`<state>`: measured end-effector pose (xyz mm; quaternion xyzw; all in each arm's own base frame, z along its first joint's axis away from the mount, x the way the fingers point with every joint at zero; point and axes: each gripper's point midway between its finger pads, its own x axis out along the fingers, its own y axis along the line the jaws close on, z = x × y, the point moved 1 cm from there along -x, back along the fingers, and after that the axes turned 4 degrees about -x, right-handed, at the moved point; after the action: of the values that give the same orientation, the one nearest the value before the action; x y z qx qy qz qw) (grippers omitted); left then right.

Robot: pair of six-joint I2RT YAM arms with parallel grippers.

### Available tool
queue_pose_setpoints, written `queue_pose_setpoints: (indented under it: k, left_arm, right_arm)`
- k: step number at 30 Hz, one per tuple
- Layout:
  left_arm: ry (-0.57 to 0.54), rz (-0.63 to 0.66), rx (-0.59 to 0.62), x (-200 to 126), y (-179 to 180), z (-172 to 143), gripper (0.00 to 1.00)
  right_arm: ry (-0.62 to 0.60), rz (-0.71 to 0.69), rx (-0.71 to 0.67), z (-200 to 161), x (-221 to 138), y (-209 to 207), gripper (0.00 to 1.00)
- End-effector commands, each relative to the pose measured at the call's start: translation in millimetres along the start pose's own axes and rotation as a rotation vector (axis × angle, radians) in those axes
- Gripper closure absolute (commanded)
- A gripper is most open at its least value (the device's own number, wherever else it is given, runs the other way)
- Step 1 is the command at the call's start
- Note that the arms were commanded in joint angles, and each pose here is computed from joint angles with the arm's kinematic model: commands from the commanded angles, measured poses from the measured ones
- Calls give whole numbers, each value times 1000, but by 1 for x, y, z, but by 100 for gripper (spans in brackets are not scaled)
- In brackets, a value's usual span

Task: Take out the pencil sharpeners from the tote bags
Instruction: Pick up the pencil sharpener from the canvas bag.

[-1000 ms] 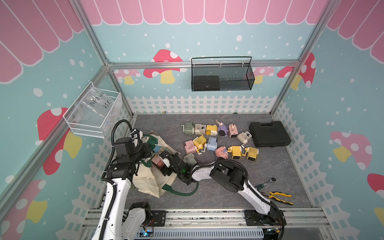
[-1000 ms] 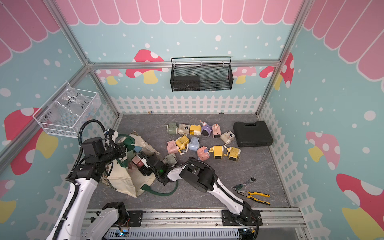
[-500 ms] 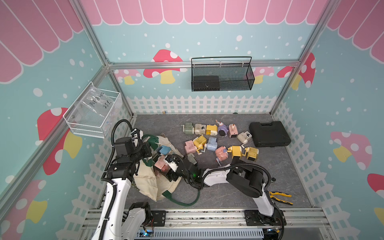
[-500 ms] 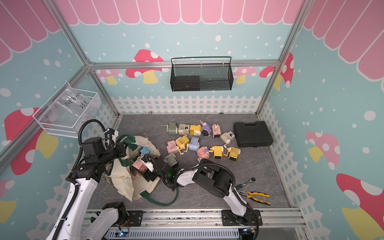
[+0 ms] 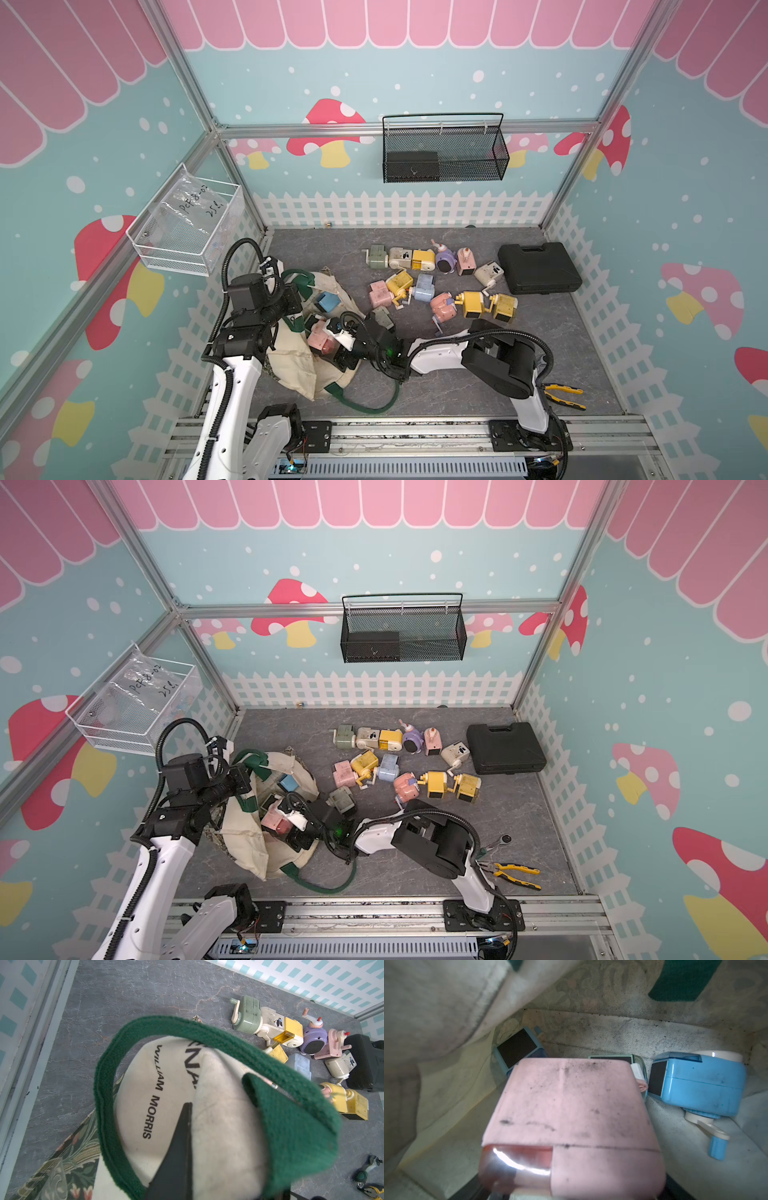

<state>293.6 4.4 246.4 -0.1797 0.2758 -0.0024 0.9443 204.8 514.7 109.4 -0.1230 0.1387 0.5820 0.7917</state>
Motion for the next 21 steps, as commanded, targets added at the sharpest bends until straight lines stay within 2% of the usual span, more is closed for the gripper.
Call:
queue_pose_setpoints:
  k: [1, 12, 17, 21]
  left_arm:
    - [-50, 49, 25, -9, 4, 13, 100]
    - [-58, 112, 10, -12, 16, 16, 100]
    - [-59, 111, 11, -13, 15, 15, 100]
    - [-59, 114, 7, -13, 16, 14, 100]
  right_arm:
    - [-4, 6, -59, 8, -21, 5, 38]
    - [-69, 28, -95, 45, -92, 13, 38]
    - [-79, -42, -105, 57, -120, 1, 37]
    - [-57, -137, -78, 53, -144, -29, 36]
